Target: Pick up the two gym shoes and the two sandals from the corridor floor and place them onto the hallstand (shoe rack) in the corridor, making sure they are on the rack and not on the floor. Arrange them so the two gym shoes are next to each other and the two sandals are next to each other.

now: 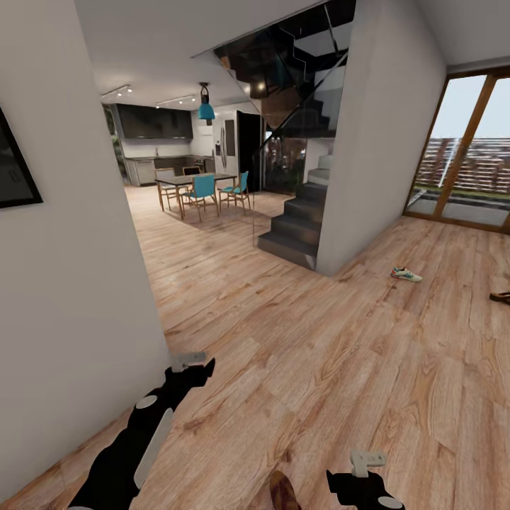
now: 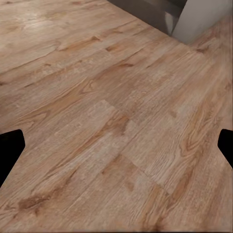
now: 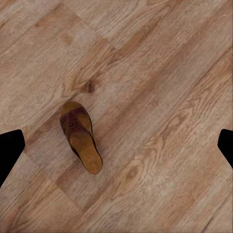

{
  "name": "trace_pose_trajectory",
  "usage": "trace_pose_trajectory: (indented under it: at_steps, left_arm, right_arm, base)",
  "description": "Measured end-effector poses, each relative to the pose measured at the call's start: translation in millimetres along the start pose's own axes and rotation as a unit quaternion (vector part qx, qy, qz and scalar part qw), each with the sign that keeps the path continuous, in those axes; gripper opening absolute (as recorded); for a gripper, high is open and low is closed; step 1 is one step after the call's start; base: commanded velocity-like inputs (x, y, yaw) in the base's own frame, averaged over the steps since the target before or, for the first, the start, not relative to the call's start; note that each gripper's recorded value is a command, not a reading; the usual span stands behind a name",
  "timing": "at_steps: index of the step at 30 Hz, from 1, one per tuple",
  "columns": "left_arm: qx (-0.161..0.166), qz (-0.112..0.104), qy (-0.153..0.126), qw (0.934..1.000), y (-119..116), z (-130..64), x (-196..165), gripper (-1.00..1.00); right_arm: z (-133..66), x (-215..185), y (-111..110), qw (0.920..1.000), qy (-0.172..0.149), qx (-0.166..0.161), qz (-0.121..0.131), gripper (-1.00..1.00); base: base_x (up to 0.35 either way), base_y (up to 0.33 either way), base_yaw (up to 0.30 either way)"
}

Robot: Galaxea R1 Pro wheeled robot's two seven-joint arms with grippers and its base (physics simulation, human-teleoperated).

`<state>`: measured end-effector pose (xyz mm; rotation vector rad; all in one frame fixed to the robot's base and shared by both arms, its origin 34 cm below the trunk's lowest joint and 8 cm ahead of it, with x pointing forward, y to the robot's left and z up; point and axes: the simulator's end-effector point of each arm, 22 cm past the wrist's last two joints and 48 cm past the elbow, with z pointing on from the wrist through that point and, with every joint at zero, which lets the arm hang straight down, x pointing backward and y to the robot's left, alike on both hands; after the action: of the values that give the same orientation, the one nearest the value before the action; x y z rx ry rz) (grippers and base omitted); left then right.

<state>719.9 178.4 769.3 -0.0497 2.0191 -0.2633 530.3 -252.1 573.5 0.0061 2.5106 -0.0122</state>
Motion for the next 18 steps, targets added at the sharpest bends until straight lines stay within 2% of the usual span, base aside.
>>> trace_pose_trajectory:
  at_steps: [18]
  left_arm:
    - [-0.002, -0.001, 0.013, 0.9999, 10, 16.9, 44, 1.0]
  right_arm:
    - [29.1, 32, 0, 0.9999, 0.013, 0.001, 0.0, 1.0]
  base:
    - [0.0, 0.0, 0.0]
